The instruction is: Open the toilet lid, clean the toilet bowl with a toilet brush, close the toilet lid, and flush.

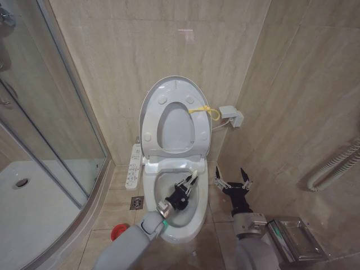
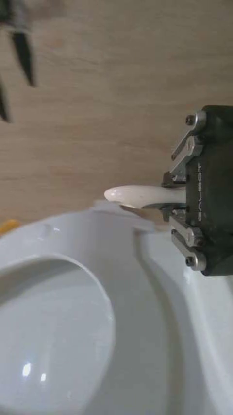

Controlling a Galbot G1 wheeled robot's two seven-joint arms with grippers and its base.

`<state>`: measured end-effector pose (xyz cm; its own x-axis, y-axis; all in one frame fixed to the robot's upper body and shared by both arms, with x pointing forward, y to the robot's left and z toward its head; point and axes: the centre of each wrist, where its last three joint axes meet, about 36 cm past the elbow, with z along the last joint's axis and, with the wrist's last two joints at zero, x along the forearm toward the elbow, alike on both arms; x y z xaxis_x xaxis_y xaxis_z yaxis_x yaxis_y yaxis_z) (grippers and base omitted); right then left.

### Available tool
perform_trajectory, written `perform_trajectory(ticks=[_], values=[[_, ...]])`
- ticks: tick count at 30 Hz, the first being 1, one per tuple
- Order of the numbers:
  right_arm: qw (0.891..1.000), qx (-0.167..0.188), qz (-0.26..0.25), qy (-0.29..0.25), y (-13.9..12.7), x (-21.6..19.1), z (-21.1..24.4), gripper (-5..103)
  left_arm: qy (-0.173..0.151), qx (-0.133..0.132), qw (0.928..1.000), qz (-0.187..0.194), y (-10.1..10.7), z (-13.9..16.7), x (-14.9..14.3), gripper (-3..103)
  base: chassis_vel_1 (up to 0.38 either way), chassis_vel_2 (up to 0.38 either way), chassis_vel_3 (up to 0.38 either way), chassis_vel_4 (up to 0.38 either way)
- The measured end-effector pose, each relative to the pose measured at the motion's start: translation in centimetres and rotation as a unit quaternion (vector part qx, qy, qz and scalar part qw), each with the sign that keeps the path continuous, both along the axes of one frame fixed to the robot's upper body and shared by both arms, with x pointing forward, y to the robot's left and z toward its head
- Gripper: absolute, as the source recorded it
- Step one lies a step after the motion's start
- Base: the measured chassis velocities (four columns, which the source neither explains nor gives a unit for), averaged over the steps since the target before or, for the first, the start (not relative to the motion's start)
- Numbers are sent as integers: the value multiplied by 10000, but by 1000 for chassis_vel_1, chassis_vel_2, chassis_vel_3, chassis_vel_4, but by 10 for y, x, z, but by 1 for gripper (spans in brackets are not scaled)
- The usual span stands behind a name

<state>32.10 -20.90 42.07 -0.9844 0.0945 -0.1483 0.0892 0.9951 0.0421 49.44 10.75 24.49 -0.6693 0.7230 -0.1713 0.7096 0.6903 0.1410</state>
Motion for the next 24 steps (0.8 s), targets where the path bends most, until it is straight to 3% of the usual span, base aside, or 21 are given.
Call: perform_trajectory(ticks=[3, 5, 8, 14, 18, 21, 24], values=[[10000, 0, 0, 0, 0, 0, 0, 100, -160, 322, 9993, 74, 11, -3, 11, 19, 0, 0, 0, 0], [10000, 0, 0, 0, 0, 0, 0, 100, -223, 283, 9993, 55, 8, 1, 11, 19, 0, 0, 0, 0], [10000, 0, 0, 0, 0, 0, 0, 100, -428, 3, 9990, -126, -13, 21, 3, 19, 0, 0, 0, 0], [10000, 0, 0, 0, 0, 0, 0, 100, -435, -151, 9985, -311, -26, 26, -11, 19, 0, 0, 0, 0], [10000, 0, 0, 0, 0, 0, 0, 100, -259, 40, 9994, -207, -14, 9, -8, 19, 0, 0, 0, 0], [10000, 0, 0, 0, 0, 0, 0, 100, -202, 262, 9995, -11, 10, -5, 4, 19, 0, 0, 0, 0], [10000, 0, 0, 0, 0, 0, 0, 100, -250, 277, 9993, 95, 19, -7, 10, 19, 0, 0, 0, 0]])
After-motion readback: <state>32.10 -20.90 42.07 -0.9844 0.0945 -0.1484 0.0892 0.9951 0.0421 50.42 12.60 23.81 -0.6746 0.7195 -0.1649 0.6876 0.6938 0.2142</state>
